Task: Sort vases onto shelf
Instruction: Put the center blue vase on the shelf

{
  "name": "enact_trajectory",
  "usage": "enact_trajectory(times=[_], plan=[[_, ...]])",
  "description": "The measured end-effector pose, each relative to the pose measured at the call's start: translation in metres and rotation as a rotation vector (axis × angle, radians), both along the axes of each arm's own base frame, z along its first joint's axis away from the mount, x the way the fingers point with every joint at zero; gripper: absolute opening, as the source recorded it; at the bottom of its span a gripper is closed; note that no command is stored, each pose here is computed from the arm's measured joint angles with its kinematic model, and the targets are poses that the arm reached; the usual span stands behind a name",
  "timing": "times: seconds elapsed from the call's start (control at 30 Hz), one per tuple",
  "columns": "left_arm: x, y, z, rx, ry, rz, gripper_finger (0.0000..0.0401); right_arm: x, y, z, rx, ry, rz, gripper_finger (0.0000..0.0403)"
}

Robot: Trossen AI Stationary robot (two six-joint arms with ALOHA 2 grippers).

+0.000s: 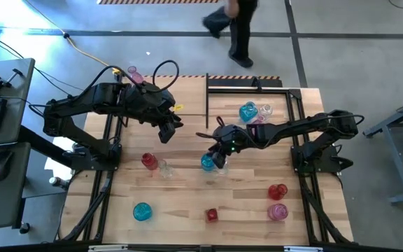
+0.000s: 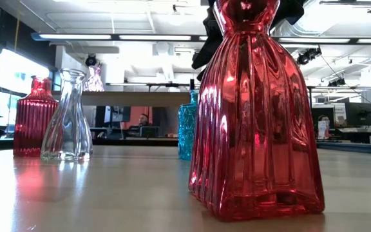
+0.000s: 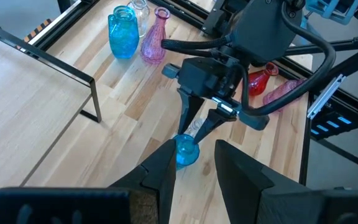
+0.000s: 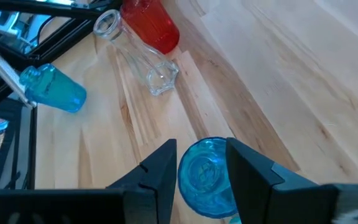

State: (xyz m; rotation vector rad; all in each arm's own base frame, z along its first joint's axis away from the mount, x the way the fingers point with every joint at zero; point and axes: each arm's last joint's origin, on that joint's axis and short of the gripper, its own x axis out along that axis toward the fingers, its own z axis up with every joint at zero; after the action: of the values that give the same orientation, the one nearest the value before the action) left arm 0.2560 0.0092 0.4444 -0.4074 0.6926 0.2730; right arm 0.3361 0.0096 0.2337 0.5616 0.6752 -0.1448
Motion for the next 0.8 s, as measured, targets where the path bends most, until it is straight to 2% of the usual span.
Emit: enact_trajectory(times=[0.37,0.8], plan=[[0.0,-0.0001,0.0,0.0,0.0,0.0,0.0101,0.0,-0.0001,0.0,0.033,0.003,-0.032,0.0117],[0.0,0.0,0.0,0.0,0.0,0.0,0.0101,0.0,-0.0007,0.0,0.021,0.002,-0.048,0.0117]])
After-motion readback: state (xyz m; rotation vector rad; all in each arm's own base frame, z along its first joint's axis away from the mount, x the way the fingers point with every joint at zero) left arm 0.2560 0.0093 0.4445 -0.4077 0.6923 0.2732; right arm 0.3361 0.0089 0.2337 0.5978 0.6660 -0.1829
